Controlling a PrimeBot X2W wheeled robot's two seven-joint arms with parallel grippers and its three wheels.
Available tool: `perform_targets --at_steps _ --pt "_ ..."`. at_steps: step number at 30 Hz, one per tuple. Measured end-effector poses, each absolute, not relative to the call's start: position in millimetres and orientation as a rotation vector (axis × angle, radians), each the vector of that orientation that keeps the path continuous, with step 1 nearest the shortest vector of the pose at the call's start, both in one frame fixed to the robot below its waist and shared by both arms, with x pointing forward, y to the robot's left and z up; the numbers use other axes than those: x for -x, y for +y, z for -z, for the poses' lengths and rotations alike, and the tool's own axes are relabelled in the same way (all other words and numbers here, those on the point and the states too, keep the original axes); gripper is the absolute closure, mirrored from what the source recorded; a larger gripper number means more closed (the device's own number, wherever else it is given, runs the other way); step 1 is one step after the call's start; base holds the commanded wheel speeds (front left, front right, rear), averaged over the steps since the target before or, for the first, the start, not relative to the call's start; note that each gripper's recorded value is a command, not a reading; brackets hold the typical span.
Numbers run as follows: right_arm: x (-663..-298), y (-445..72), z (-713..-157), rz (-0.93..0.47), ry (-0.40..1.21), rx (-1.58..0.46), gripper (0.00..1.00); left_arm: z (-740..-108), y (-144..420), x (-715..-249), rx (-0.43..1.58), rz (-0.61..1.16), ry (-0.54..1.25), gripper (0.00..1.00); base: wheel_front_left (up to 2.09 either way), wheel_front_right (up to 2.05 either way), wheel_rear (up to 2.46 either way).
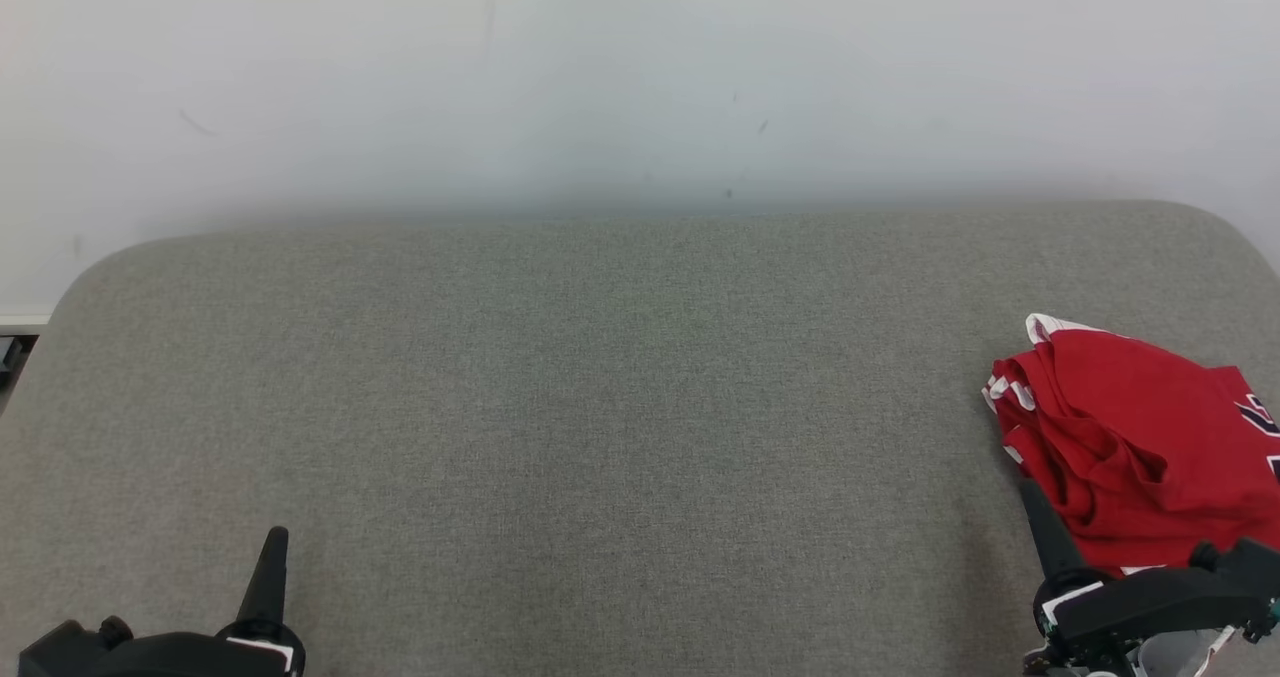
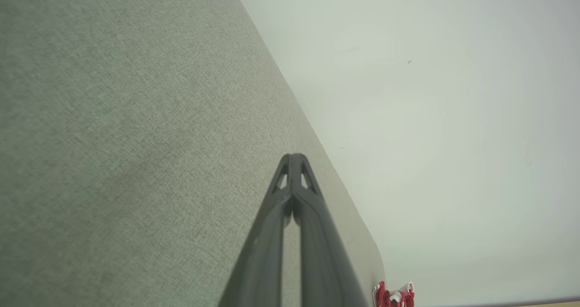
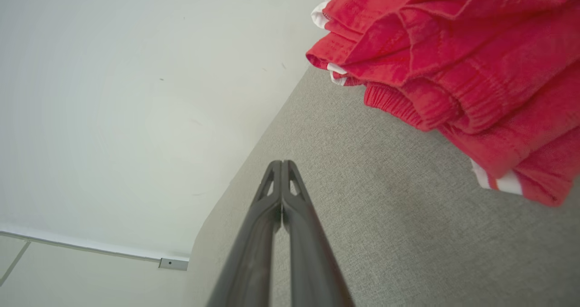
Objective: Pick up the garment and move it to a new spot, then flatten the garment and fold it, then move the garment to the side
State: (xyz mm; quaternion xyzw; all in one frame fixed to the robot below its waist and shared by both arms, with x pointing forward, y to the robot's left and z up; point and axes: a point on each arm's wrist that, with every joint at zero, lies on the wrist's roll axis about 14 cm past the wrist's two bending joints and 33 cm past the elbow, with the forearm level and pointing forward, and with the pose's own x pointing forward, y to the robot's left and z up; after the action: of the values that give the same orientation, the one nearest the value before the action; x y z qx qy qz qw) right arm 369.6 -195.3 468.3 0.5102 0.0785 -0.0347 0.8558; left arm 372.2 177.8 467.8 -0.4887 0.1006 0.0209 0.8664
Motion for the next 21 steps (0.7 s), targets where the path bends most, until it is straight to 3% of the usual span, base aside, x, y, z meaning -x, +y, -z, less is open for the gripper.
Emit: perform_targets --at_steps 21 --pt "-372.9 -200.2 -471.1 0.092 0.121 -1.342 1.0 -472.2 183.4 -375.6 1.325 -0.058 0.162 1.0 0.0 0.0 0.0"
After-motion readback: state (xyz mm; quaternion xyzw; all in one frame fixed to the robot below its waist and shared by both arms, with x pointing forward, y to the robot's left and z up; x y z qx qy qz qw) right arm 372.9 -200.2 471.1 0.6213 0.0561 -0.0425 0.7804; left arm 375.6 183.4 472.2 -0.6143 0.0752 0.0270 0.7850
